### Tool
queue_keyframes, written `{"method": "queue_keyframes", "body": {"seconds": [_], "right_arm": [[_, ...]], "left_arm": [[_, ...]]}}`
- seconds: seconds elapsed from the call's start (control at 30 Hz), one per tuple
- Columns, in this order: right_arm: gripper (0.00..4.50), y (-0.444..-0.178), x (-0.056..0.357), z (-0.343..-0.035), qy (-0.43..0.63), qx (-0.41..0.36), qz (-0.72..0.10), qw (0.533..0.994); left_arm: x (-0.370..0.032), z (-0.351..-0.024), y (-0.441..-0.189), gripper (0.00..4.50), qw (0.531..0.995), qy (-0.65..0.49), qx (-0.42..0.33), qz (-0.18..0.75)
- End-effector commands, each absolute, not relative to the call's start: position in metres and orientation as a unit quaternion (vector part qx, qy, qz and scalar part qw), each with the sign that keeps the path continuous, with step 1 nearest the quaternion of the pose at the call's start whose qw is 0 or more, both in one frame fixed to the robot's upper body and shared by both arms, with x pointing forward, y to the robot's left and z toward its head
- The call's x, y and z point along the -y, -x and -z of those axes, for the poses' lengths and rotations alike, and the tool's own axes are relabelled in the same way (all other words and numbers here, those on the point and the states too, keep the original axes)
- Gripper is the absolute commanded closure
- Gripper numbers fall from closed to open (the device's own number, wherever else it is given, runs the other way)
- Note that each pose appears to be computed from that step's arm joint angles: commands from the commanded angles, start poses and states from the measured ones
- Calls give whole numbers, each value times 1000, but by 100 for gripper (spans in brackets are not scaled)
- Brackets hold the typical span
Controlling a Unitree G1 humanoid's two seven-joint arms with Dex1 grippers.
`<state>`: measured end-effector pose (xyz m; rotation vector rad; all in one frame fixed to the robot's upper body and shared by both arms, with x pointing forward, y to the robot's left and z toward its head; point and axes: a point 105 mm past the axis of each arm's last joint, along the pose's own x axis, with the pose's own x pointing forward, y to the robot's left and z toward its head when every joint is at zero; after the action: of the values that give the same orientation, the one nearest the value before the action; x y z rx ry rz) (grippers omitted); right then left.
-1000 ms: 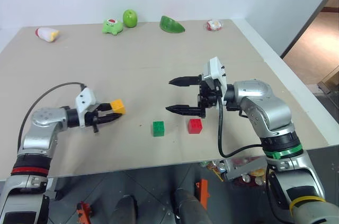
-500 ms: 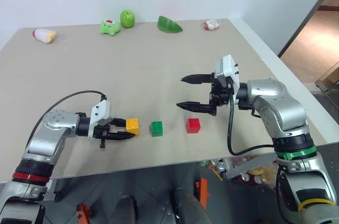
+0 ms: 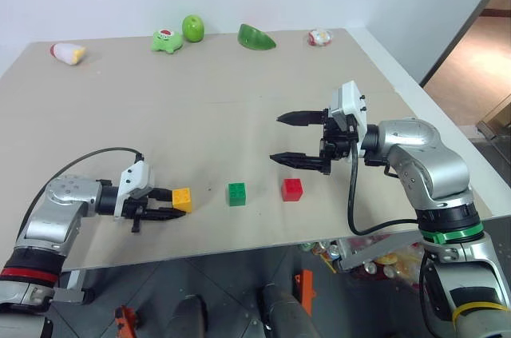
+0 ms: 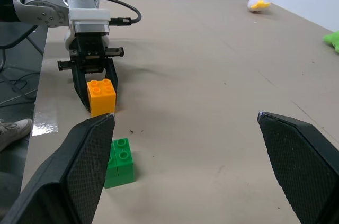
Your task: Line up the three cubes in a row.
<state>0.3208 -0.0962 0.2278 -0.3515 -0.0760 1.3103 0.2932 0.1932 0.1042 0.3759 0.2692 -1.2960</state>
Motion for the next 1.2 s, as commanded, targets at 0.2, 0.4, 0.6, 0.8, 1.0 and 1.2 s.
{"method": "queue_keyframes", "body": {"seconds": [0.2, 0.4, 0.6, 0.8, 1.0, 1.2], "right_arm": [[0, -316, 94, -243, 169, 65, -608, 773], [0, -316, 94, -244, 169, 66, -606, 774], [0, -317, 95, -244, 167, 67, -605, 776], [0, -317, 94, -244, 165, 68, -605, 776], [0, -316, 95, -245, 166, 69, -605, 776], [0, -316, 96, -245, 166, 68, -604, 776]], "left_arm": [[-198, -125, -312, 321, 798, -178, -82, 569], [-195, -125, -309, 321, 788, -176, -84, 583], [-188, -118, -295, 321, 769, -170, -95, 609], [-190, -109, -289, 321, 764, -170, -110, 613], [-195, -109, -300, 321, 776, -173, -109, 597], [-197, -117, -311, 321, 784, -172, -96, 588]]}}
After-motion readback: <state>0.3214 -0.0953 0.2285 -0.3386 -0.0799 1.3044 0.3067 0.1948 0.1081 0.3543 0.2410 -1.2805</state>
